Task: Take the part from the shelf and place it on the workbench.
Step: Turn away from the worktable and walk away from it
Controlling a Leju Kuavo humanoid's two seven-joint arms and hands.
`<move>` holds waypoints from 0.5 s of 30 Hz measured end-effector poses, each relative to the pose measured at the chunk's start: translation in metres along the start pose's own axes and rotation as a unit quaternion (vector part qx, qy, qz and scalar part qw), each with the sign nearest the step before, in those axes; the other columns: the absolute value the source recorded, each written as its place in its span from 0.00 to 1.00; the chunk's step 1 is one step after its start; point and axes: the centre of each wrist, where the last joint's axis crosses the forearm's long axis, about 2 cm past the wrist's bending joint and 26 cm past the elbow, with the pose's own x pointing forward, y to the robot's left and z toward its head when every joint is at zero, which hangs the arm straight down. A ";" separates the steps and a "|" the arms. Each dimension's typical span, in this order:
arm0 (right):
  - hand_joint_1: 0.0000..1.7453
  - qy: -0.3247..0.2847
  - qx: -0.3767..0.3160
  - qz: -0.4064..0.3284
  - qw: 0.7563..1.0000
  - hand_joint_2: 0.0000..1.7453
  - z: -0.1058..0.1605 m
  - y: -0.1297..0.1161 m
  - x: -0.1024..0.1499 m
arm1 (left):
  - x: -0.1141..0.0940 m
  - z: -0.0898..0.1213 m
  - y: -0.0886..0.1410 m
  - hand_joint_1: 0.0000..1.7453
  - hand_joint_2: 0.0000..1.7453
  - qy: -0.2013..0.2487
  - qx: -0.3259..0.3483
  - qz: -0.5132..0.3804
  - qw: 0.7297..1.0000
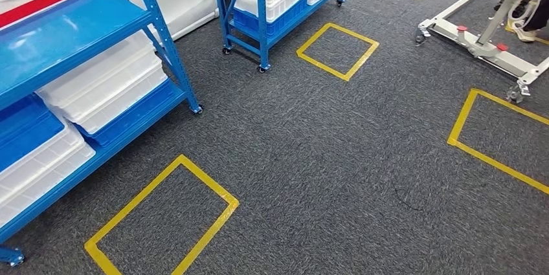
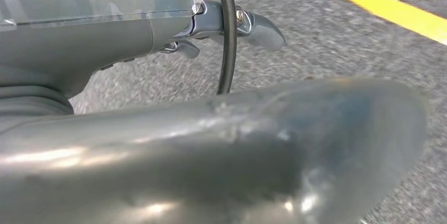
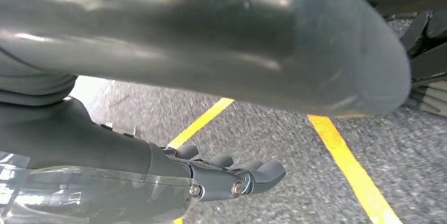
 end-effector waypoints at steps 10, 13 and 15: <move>0.00 -0.005 -0.001 0.000 1.000 0.00 0.000 -0.001 0.006 | 0.000 0.000 0.000 0.00 0.00 0.001 0.000 0.001 1.000; 0.00 -0.003 0.000 -0.001 1.000 0.00 0.000 0.000 0.004 | 0.002 -0.001 0.000 0.00 0.00 -0.001 0.000 0.002 1.000; 0.00 -0.002 0.000 -0.002 1.000 0.00 0.000 0.000 0.003 | 0.001 0.000 0.000 0.00 0.00 -0.001 -0.001 0.002 1.000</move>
